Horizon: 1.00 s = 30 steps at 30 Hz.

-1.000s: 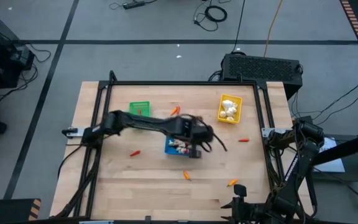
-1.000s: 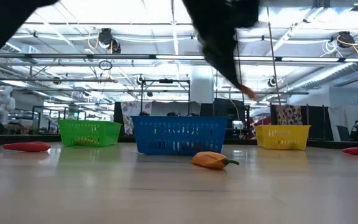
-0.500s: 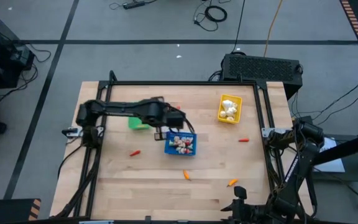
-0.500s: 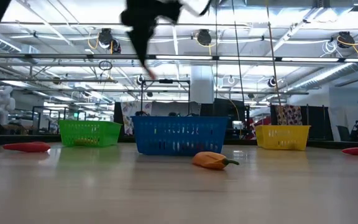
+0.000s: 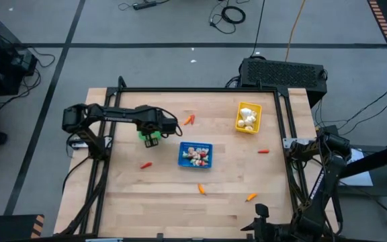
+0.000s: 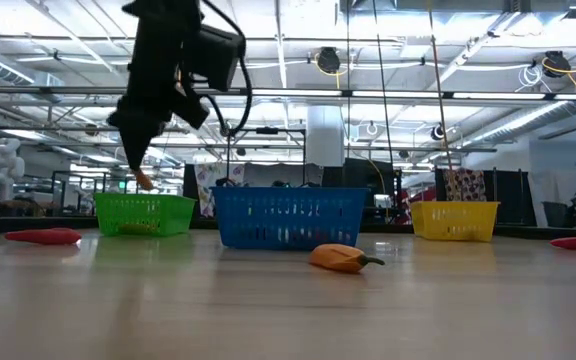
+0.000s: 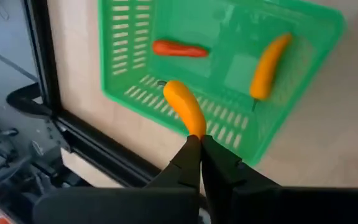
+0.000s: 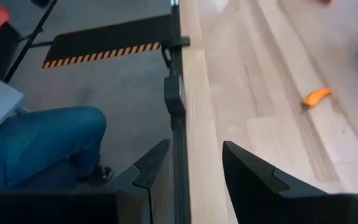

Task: Sort produce into baskets
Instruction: Put the yellow chili into the green bin, then put the yellow chili pepper into the green bin

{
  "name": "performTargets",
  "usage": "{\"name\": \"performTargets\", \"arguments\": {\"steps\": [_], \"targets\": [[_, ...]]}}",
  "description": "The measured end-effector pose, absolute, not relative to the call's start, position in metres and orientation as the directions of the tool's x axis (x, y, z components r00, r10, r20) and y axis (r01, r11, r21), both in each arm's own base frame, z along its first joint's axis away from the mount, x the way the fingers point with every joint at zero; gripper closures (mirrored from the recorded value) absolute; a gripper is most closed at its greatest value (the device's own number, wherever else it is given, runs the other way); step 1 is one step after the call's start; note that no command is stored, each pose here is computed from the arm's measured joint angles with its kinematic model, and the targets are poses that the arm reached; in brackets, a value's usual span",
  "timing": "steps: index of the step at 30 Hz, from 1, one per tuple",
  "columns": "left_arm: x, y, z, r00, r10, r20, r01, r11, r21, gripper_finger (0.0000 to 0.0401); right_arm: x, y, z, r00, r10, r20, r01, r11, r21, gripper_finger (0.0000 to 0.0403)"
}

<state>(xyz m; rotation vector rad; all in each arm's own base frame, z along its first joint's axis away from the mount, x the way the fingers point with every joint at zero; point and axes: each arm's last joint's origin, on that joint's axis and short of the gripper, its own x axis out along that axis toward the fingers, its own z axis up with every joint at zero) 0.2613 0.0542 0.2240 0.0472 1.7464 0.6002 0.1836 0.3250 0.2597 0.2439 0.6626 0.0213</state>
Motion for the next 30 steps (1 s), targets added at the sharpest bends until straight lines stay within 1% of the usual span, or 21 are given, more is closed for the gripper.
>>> {"name": "performTargets", "arguments": {"steps": [6, 16, 19, 21, 26, 30], "targets": [[0.260, 0.057, 0.216, -0.267, 0.455, -0.850, -0.279, 0.808, 0.520, 0.0357, 0.191, 0.320, 0.260, 0.810, 0.054, -0.584, 0.090, 0.972, 0.215, 0.0268], [0.260, 0.058, 0.216, -0.266, 0.474, -0.840, -0.278, 0.796, 0.537, 0.0290, 0.195, 0.318, 0.260, 0.806, 0.051, -0.590, 0.067, 0.982, 0.177, 0.0268], [0.261, 0.057, 0.219, -0.260, 0.463, -0.847, -0.342, 0.776, 0.530, 0.0274, 0.193, 0.319, 0.260, 0.805, 0.055, -0.591, 0.061, 0.983, 0.176, 0.0268], [0.264, 0.056, 0.222, -0.243, 0.412, -0.878, -0.401, 0.782, 0.478, 0.0270, 0.193, 0.319, 0.260, 0.804, 0.055, -0.592, 0.054, 0.985, 0.164, 0.0268], [0.276, 0.047, 0.238, -0.143, 0.186, -0.972, -0.440, 0.868, 0.231, 0.0269, 0.193, 0.319, 0.260, 0.804, 0.054, -0.592, 0.036, 0.990, 0.139, 0.0268], [0.290, 0.035, 0.257, -0.021, 0.111, -0.994, -0.430, 0.896, 0.110, 0.0269, 0.193, 0.319, 0.260, 0.804, 0.053, -0.592, 0.036, 0.990, 0.137, 0.0268]]}}
